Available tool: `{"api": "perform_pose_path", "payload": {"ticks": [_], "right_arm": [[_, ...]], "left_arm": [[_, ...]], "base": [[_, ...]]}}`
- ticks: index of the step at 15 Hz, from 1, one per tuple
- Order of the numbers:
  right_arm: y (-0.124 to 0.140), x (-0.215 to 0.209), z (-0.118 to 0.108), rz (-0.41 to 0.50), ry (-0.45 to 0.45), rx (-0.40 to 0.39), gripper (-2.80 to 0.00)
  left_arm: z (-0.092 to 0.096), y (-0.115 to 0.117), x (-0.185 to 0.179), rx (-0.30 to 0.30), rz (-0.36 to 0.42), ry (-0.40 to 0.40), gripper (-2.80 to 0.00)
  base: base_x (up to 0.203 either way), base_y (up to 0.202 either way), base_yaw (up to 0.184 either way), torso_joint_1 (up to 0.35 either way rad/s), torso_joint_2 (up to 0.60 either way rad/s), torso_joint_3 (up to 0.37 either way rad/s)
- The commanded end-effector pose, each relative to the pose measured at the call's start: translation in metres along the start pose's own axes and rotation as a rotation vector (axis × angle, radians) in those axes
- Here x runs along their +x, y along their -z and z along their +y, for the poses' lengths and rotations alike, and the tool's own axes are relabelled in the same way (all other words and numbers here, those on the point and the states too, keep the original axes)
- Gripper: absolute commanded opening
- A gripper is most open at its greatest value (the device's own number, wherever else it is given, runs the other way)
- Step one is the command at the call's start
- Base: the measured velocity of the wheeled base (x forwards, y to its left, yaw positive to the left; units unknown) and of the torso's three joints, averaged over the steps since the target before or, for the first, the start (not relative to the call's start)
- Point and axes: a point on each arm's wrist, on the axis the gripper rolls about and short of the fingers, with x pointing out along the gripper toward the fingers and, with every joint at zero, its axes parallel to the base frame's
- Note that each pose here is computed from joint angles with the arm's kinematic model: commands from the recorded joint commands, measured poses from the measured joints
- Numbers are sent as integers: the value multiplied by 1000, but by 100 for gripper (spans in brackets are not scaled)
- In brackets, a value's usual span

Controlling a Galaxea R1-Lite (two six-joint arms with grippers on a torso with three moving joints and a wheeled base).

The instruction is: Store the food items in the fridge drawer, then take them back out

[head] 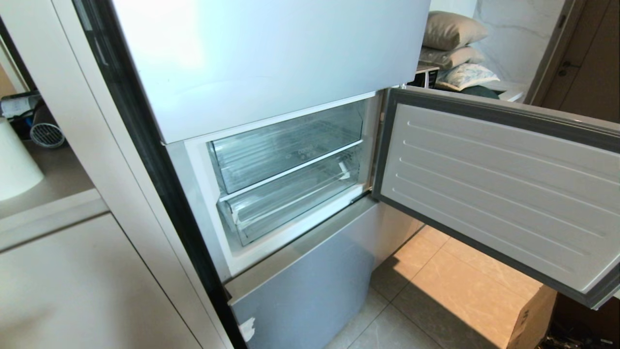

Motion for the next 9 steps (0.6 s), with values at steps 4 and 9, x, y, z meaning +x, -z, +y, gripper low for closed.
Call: {"api": "perform_pose_path", "payload": {"ticks": [4,9], "right_arm": [[0,0,0,2,-1,-4,-280],[0,0,0,1,1,-7,-280]], "left_arm": [[0,0,0,-5,2,-1,-280],[0,0,0,-5,2,-1,-280]], "base": [[0,0,0,0,0,0],[0,0,0,0,0,0]]}}
